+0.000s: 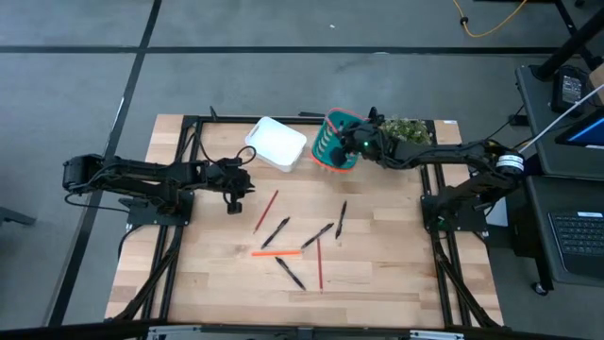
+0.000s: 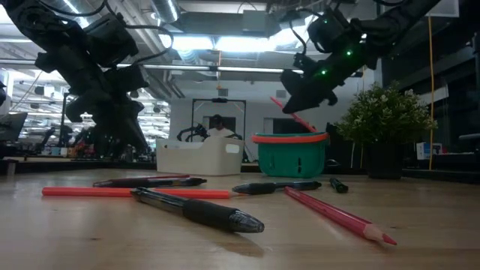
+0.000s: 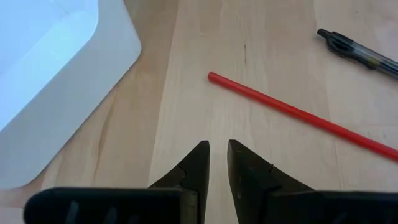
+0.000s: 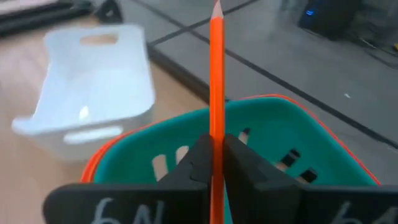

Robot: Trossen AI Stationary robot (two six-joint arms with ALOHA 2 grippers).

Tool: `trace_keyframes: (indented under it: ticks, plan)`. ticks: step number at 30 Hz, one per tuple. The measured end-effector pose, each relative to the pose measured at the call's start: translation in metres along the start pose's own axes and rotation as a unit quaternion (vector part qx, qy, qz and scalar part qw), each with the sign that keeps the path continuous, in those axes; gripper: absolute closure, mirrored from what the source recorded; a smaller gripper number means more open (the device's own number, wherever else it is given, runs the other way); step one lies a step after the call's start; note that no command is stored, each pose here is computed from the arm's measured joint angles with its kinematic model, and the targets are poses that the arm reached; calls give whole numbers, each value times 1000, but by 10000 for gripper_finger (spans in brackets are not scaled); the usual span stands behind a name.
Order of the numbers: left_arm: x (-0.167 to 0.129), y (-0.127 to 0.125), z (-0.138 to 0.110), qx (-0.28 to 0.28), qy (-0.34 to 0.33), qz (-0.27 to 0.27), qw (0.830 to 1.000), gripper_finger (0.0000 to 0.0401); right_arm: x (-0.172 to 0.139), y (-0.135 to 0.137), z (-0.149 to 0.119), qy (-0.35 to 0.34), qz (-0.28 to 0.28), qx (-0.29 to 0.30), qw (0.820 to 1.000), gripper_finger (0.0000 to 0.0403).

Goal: Sort pens & pencils
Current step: Put the orange pencil into the green basket

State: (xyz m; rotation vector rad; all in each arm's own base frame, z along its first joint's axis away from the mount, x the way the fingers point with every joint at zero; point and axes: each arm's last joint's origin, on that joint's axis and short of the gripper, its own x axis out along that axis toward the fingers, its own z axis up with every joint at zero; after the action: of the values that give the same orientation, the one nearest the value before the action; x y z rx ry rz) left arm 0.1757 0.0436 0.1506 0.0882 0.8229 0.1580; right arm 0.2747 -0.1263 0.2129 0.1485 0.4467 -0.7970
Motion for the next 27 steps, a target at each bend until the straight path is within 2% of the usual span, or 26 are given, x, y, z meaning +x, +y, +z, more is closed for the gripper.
trace_keyframes:
  ticks: [4,15,27]
  plan:
    - [0,0,0,0,0,0,1000,348,0,-3,0,-4,-28,28,999,381]
    - [0,0,-1,15,3,0,1000,348,8,-2,-8,4,-54,121,991,381]
    - [0,0,-1,15,7,-1,1000,348,28,3,-30,42,-69,167,983,381]
